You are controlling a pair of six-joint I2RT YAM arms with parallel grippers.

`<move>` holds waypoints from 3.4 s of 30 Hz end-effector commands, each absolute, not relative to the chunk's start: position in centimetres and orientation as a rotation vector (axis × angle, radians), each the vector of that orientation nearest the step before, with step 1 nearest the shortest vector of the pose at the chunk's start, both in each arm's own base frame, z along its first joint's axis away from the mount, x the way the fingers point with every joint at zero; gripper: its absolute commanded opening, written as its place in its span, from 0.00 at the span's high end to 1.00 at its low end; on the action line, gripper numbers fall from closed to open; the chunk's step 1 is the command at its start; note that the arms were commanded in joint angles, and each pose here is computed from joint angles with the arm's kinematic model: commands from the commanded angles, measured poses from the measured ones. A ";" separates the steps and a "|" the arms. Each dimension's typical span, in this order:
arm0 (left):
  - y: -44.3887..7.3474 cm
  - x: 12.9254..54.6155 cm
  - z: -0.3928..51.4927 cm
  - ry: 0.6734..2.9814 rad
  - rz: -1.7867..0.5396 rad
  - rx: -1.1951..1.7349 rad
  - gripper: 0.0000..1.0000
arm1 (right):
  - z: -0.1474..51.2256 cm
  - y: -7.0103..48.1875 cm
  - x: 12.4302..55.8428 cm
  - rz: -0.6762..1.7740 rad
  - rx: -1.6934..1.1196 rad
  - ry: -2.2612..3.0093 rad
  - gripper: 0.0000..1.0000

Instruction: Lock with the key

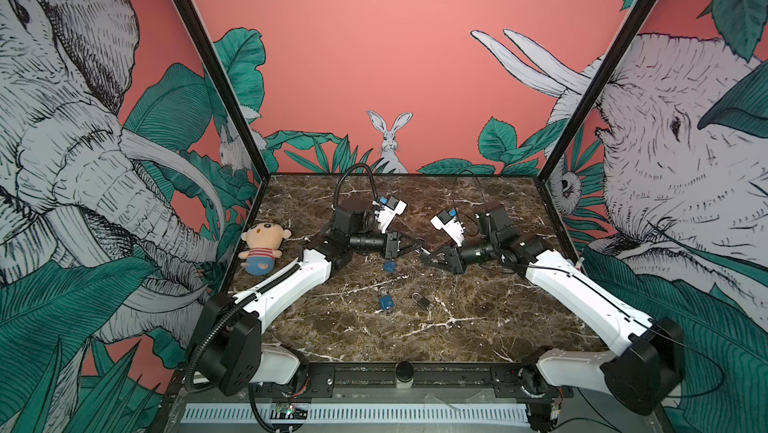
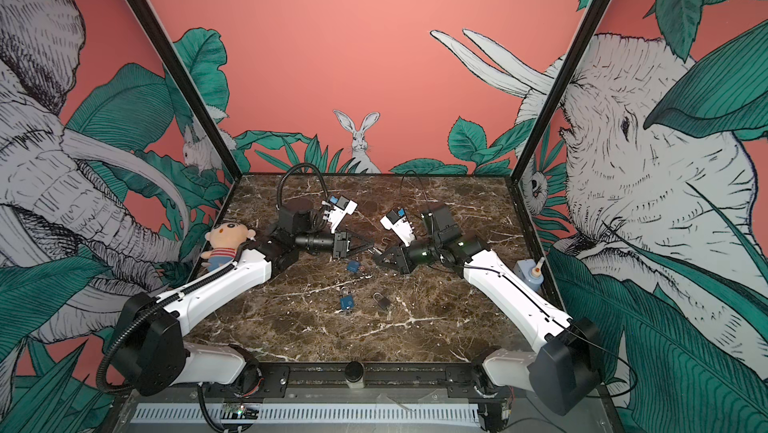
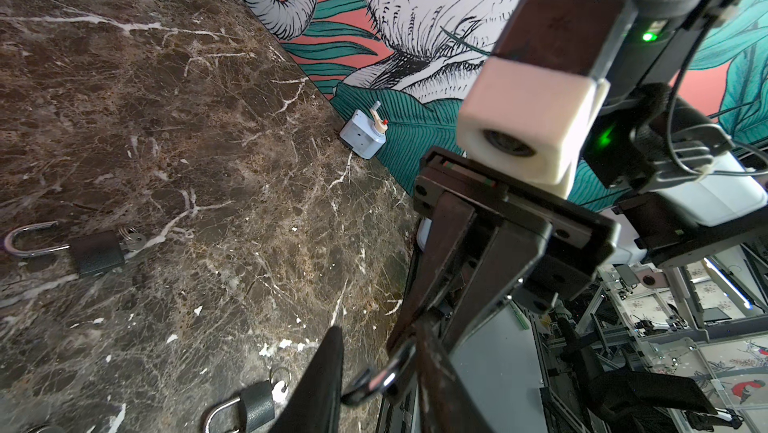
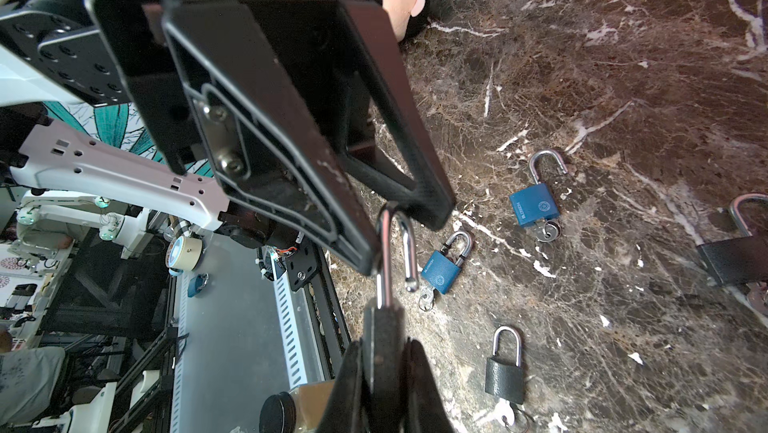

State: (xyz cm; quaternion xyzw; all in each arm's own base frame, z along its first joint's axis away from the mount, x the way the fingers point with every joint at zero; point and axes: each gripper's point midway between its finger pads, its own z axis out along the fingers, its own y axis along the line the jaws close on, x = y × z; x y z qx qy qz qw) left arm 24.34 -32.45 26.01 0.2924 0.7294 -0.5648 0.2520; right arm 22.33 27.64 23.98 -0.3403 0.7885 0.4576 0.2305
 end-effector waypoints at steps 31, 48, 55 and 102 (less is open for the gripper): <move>-30.7 23.5 26.8 1.948 -1.503 0.784 0.80 | 26.7 28.7 22.5 1.363 -0.968 2.066 1.00; -30.8 23.9 25.7 1.967 -1.514 0.778 1.00 | 28.7 29.2 21.1 1.519 -0.973 1.987 1.00; -31.2 24.5 25.2 1.957 -1.515 0.774 1.00 | 30.7 29.3 19.8 1.639 -0.966 1.902 1.00; -32.6 19.7 21.0 2.050 -1.683 0.802 1.00 | 33.4 30.5 21.1 1.755 -0.936 1.774 1.00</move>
